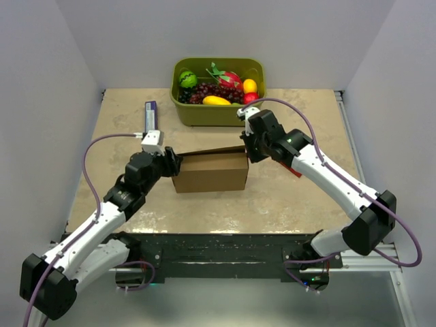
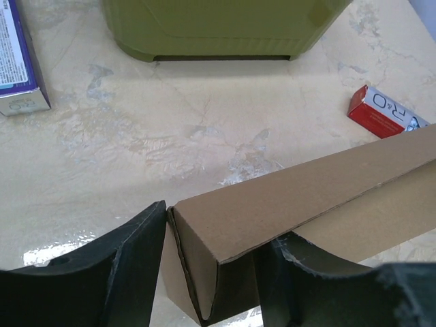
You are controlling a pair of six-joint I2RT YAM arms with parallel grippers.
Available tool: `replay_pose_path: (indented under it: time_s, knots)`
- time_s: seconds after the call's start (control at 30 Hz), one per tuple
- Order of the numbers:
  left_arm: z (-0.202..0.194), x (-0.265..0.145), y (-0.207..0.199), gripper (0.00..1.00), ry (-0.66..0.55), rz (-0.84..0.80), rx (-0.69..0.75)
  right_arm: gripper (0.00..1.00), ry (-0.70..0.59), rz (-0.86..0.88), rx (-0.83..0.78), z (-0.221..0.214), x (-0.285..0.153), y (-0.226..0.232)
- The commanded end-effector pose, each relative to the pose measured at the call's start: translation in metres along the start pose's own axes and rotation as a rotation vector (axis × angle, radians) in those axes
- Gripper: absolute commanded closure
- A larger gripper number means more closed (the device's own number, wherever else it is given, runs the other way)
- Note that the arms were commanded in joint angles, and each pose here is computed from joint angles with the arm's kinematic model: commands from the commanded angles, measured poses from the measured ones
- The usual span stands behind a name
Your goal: Fold the paper box
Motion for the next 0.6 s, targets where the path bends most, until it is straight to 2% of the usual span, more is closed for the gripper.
replay_pose_path:
  time_s: [0.0, 0.13, 0.3, 0.43, 0.57]
  knots:
    - [-0.030, 0.001, 0.014, 0.50, 0.100, 0.031, 0.007, 1.00, -0.113, 0.106, 0.058, 0.022, -0.024, 0.013]
    - [-0.031, 0.002, 0.012, 0.64, 0.108, 0.019, 0.011, 1.00, -0.124, 0.124, 0.085, 0.026, -0.025, 0.016]
    - [-0.033, 0.004, 0.012, 0.75, 0.120, 0.019, 0.019, 1.00, -0.131, 0.149, 0.098, 0.035, -0.030, 0.018]
    - [-0.033, 0.005, 0.012, 0.88, 0.118, 0.025, 0.030, 1.00, -0.124, 0.161, 0.100, 0.041, -0.030, 0.019]
    - [-0.034, 0.005, 0.012, 0.91, 0.118, 0.035, 0.040, 1.00, -0.143, 0.187, 0.121, 0.047, -0.029, 0.023]
Point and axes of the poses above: each gripper's point midway between its finger pads, its own x axis out along the fingers, its own y axis along the line the jaws close on, z = x × y, the point moved 6 cm from there along -x, back along the fingers, and after that the axes turned 12 degrees about -x, right-handed, at the moved point
